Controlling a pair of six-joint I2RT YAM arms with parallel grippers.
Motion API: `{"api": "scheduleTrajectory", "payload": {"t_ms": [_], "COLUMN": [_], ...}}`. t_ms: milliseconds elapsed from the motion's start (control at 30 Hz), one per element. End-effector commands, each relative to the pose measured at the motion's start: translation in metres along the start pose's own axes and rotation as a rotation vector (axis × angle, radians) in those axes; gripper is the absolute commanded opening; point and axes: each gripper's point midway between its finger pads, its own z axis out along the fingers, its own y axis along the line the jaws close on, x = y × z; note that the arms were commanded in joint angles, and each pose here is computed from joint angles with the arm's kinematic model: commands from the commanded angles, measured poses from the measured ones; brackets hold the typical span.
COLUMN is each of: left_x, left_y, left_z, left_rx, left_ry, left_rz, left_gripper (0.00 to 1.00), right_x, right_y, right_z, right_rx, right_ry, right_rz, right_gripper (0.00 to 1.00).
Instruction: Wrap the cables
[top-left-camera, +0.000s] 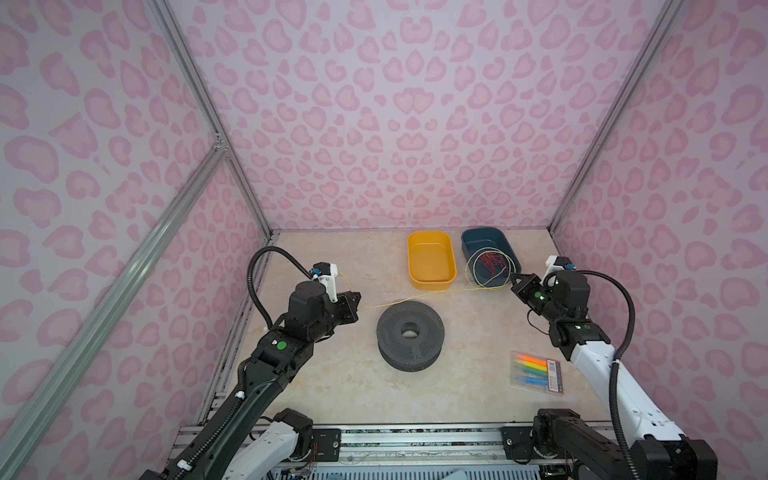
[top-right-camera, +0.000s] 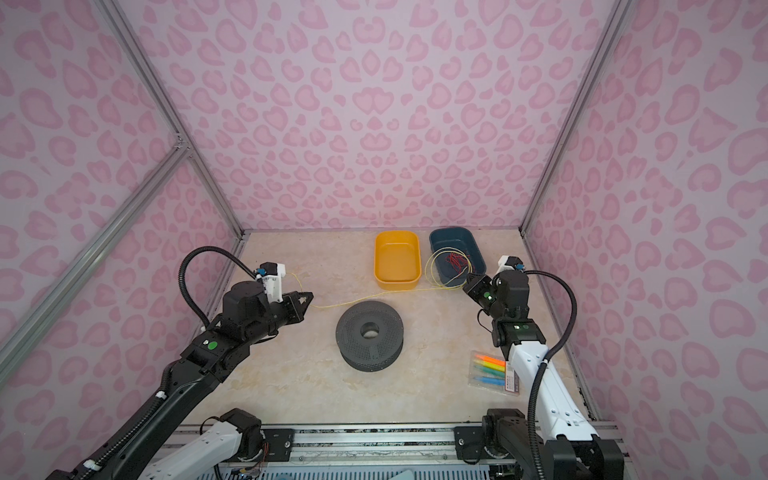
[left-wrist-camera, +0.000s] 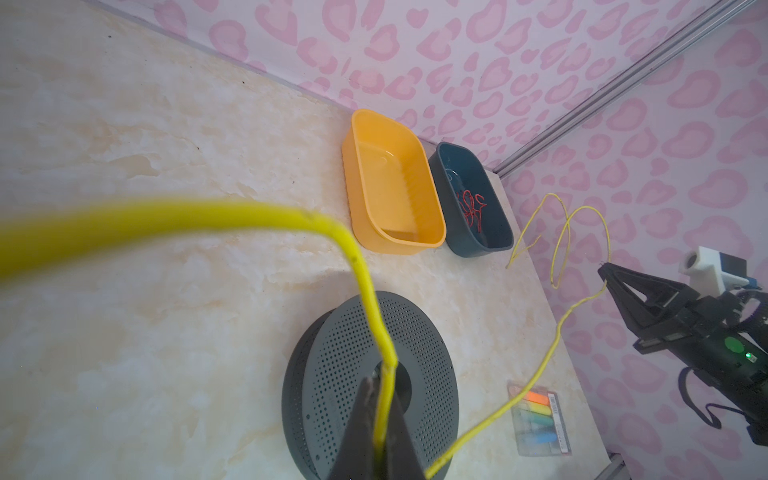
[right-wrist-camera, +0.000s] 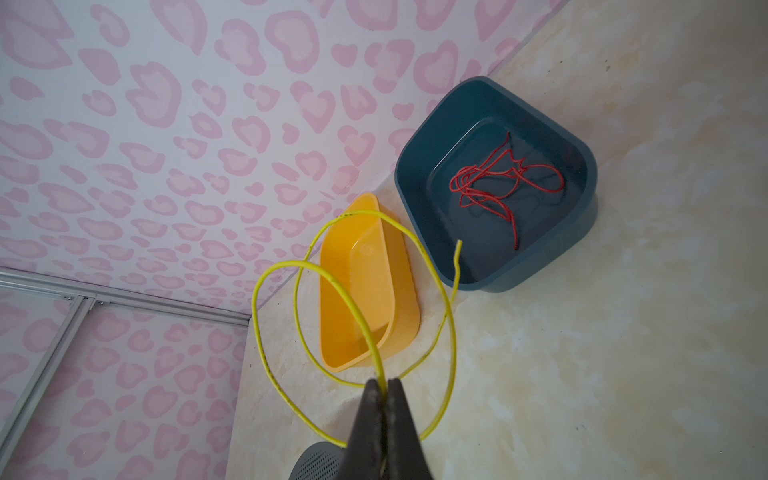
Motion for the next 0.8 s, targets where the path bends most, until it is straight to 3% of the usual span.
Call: {"api": "scheduleTrajectory", "payload": {"t_ms": [0,400,633,767], "left_x": [-0.007,-0.022,-0.022,-0.027], "left_y": [0.028,0.026,0.012,-0.003], "left_z": [-0.009,-0.021,-0.003,0.010], "left_rx": [-0.149,-0.156,-0.084,-0.026], "left_ry": [-0.057,-0.122,-0.080,-0.052], "left_rz": [0.031,0.043,0.025,0.017], "left_gripper": [0.04,0.04,0.04,0.04], "right_x": [-0.022,-0.011,0.015,0.030], "right_y": [-0.014,-0.036,-0.006,0.010], "right_z": [0.002,0.009,0.026,0.024], "right_rx": [0.067,0.084,-0.058,-0.075], "right_ry": [-0.117,-0.085,0.069,0.109], "right_rz": [0.006,0.064,0.054,0.012], "right_gripper": [0.00,0.00,0.00,0.03]}}
